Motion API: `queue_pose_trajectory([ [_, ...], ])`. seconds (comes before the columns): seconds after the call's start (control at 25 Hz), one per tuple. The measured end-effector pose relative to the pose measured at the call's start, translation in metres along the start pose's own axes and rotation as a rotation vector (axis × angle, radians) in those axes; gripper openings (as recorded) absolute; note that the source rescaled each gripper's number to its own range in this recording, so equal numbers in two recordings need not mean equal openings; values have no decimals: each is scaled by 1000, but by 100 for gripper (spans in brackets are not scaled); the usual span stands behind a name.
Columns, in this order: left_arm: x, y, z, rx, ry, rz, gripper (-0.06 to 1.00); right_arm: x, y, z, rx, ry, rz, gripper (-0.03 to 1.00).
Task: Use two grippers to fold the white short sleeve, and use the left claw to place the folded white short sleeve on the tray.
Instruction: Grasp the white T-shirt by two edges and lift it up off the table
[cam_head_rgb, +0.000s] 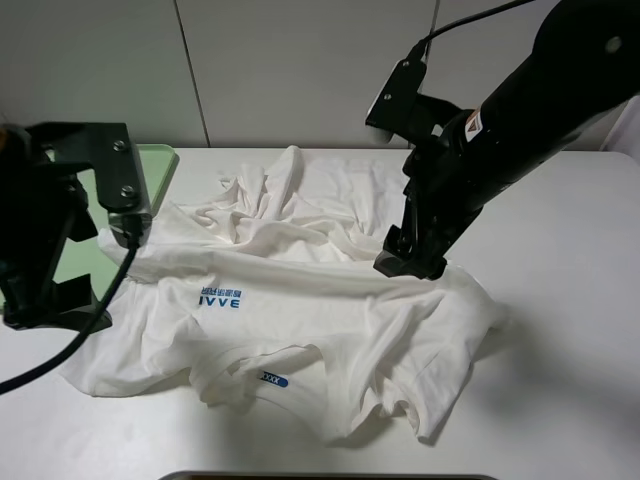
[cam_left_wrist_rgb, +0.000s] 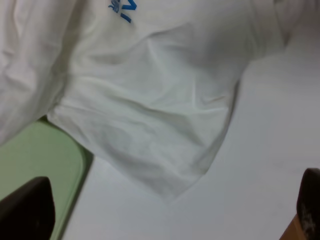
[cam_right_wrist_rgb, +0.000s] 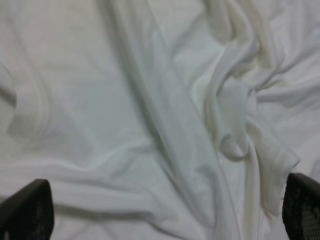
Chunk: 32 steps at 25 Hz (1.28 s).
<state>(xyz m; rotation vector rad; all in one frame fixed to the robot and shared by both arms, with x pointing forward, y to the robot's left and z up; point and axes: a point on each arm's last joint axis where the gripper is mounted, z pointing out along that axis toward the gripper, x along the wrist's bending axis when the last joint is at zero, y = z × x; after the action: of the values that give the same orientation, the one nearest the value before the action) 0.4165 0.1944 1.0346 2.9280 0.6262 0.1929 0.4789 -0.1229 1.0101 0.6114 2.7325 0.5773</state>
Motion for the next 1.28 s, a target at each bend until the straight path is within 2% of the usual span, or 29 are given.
queue_pose_trajectory([
  [0.16, 7, 9, 26, 69, -48, 35, 95, -1, -3, 12, 47, 11, -49, 100],
  [0.32, 8, 10, 35, 110, -84, 133, 95, -1, -5, 18, 70, 12, -115, 100],
  [0.44, 9, 11, 35, 103, -82, 167, 95, -2, -6, 25, 83, 15, -167, 100],
  [0.64, 15, 9, 35, 96, -64, 157, 95, 0, -12, 43, 114, 33, -224, 100],
  [0.8, 27, 3, 35, 86, -25, 120, 94, -3, -11, 50, 106, 12, -247, 100],
  [0.88, 38, -3, 40, 124, -12, 101, 92, -2, -14, 56, 121, 16, -258, 100],
  [1.08, 46, -5, 56, 188, -9, 139, 89, 0, -23, 68, 172, 31, -294, 100],
  [1.28, 52, -1, 72, 201, -13, 205, 89, -1, -22, 69, 164, 19, -305, 100],
])
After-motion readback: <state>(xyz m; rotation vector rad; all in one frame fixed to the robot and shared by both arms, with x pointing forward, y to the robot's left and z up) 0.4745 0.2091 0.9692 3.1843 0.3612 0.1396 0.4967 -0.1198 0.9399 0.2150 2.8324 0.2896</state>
